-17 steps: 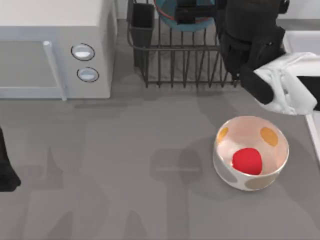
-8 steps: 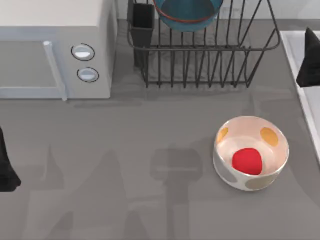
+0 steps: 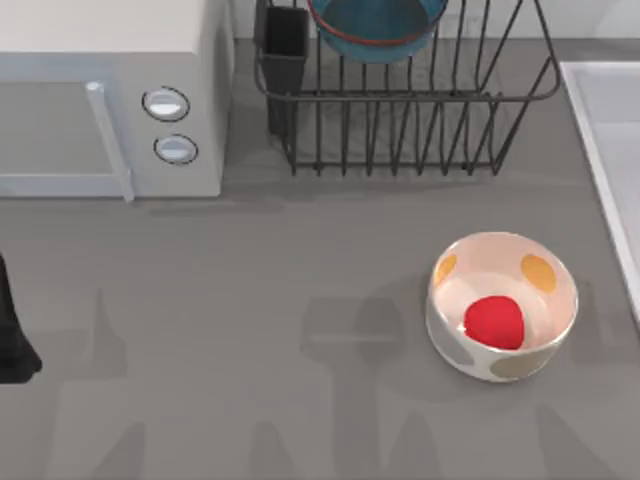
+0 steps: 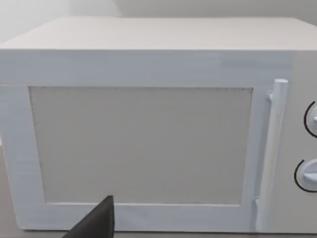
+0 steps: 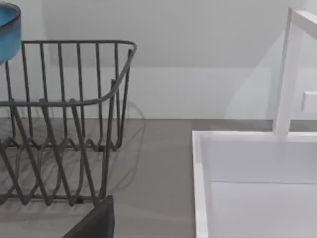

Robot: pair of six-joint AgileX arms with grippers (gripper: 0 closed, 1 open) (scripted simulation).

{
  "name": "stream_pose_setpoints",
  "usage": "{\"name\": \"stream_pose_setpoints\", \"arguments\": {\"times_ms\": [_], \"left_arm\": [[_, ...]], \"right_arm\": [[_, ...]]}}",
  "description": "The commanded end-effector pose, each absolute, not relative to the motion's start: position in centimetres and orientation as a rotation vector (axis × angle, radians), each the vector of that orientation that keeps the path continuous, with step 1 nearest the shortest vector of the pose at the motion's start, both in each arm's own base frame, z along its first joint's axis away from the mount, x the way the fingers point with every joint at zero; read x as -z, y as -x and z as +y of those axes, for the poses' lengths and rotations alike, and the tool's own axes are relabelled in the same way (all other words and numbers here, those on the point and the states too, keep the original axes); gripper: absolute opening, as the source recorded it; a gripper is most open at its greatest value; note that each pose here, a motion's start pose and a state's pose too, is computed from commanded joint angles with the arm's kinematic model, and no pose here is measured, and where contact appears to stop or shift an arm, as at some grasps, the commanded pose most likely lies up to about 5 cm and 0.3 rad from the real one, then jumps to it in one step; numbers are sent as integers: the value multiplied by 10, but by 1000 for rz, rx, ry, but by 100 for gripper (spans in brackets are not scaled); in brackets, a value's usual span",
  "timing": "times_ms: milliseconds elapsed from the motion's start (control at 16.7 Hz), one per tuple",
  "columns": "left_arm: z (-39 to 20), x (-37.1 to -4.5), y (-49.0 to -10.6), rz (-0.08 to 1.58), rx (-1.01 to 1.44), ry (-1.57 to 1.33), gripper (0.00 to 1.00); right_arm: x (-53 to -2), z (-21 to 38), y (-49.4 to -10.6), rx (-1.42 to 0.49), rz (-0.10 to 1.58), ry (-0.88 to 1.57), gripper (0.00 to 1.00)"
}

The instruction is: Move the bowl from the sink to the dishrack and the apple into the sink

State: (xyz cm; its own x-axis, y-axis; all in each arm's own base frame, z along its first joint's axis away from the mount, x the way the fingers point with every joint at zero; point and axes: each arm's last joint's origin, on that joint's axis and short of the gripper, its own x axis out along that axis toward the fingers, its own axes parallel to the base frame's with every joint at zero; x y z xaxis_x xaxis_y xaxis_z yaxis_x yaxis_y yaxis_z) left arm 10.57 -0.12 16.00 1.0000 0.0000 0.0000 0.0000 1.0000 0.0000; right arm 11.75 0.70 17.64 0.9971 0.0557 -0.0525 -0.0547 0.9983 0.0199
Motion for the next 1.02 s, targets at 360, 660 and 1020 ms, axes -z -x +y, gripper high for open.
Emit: {"name": "stream_pose_setpoints", "arguments": {"times_ms": [360, 660, 1020], "left_arm": [[-1, -160, -106, 0, 0, 0, 100], [-1, -160, -106, 0, 0, 0, 100], [-1, -160, -106, 0, 0, 0, 100]], "right_arm": [[-160, -1, -106, 0, 0, 0, 100], [-160, -1, -106, 0, 0, 0, 100], [-160, -1, -106, 0, 0, 0, 100]]}}
